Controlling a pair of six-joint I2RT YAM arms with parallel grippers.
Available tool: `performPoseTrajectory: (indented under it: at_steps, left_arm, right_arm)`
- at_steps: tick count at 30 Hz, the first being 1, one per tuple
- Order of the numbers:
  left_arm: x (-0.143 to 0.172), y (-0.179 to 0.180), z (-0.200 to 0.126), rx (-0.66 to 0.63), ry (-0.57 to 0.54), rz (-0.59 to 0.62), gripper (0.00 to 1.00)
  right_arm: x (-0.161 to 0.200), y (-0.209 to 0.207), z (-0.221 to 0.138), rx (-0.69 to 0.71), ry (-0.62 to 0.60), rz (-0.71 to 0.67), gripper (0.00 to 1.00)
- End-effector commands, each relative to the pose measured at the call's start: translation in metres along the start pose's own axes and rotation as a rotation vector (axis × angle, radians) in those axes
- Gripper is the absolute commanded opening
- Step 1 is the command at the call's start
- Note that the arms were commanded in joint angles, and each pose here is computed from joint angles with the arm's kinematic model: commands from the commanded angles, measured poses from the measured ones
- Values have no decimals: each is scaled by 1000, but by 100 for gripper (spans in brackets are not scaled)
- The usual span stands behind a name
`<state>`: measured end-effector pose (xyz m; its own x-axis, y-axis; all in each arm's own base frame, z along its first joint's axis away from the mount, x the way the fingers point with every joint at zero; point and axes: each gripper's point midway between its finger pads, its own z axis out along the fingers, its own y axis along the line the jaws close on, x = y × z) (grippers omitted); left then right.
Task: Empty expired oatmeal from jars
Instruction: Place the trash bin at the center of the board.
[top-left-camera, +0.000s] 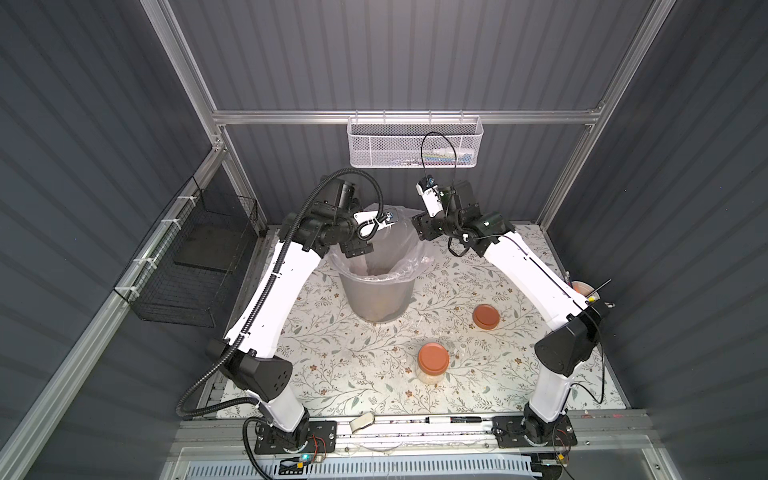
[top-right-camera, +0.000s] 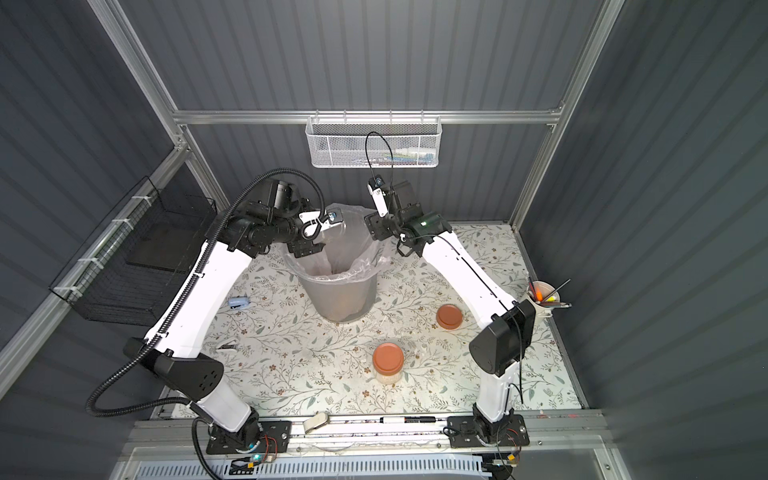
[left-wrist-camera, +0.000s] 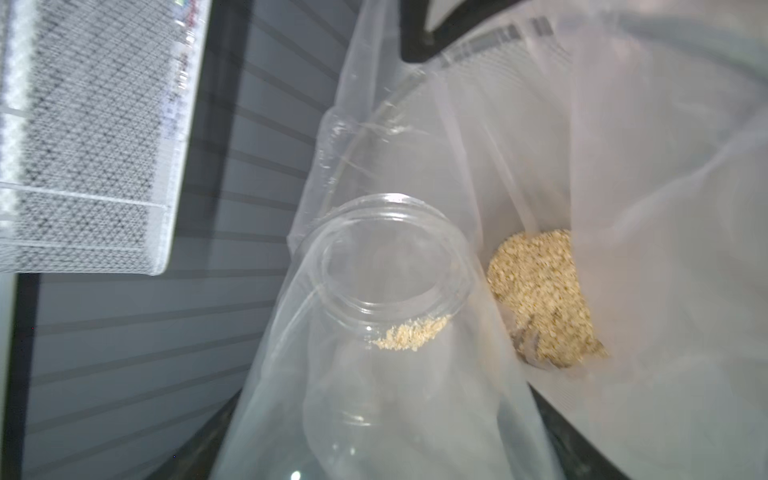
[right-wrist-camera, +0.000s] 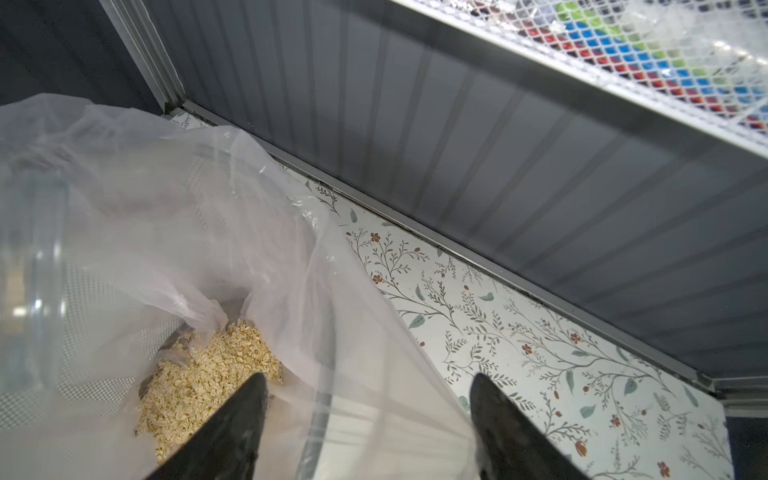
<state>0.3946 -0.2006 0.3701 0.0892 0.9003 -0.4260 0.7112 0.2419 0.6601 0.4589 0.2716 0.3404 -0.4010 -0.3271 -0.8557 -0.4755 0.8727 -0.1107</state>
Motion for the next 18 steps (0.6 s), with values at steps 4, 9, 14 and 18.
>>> performPoseTrajectory:
  at_steps: [4, 9, 14, 18]
  left_arm:
    - [-34, 42, -61, -201, -269, -227, 0]
    - [-29, 26, -63, -153, -352, -375, 0]
    - [-22, 31, -77, -130, -536, -610, 0]
    - [-17, 36, -86, -68, -688, -748, 0]
  right_arm:
    - [-5, -3, -7, -98, -47, 163, 88]
    - [-12, 1, -17, -175, -70, 210, 99]
    - [-21, -5, -34, -186, -112, 247, 99]
    - [-33, -2, -51, -246, -164, 274, 99]
